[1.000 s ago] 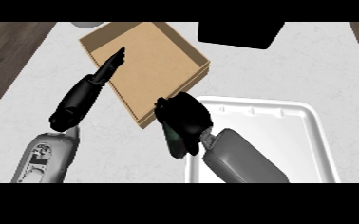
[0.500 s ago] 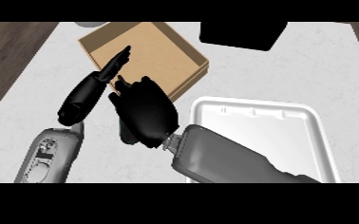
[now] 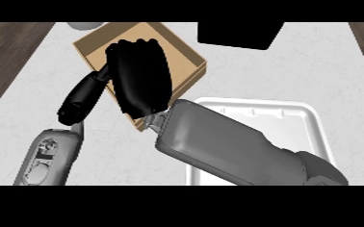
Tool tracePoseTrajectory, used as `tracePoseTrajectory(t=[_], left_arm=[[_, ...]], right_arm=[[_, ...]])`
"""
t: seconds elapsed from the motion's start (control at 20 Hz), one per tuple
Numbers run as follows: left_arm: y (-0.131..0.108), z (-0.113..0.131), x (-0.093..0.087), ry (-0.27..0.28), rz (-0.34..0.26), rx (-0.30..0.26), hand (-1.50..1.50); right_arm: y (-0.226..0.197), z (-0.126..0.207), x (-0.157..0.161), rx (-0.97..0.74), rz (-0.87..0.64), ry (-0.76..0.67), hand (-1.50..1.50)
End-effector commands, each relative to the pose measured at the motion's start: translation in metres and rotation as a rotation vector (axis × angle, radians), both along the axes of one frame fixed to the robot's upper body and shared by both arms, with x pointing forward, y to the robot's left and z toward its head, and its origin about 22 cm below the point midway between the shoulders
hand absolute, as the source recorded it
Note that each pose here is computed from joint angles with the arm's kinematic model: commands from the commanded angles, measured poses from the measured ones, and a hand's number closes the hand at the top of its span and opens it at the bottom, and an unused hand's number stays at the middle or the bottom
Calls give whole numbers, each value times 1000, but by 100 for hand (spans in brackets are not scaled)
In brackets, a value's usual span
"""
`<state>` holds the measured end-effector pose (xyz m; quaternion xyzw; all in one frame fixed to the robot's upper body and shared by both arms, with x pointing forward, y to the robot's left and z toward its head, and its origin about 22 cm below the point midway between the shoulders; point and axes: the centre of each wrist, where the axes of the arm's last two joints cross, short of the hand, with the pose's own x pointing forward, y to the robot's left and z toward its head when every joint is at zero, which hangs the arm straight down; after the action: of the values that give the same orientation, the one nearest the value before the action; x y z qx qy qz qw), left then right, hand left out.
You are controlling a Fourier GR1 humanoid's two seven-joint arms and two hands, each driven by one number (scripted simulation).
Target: Pick the eggplant from the tray and place it in the cardboard box
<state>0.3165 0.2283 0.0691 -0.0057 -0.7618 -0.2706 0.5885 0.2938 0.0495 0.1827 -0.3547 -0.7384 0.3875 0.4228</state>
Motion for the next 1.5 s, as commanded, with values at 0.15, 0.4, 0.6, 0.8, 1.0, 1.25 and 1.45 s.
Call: tracePoseTrajectory(t=[0.15,0.4,0.6,0.8,1.0,1.25,1.45], left_arm=[[5,7,-3,-15,43,-10,0],[15,-4,-9,-5,37,-1,0],[14,-8,-9,3,57,7,0],[24,-3,-11,-1,71,4,0],[31,-1,-14,4,85,-17,0],[32,-7,-18,16,94,-15,0],[30,-1,-21,-13,85,-23,0]], right_arm=[[19,40,33,98,-168,26,150],[13,29,69,-52,-210,54,150],[-7,4,92,-140,-210,282,150],[-18,5,109,-181,-151,413,150],[-32,-8,124,-268,-123,520,150],[-48,-28,133,-299,-32,664,-150],[-57,-39,136,-225,93,624,-150]])
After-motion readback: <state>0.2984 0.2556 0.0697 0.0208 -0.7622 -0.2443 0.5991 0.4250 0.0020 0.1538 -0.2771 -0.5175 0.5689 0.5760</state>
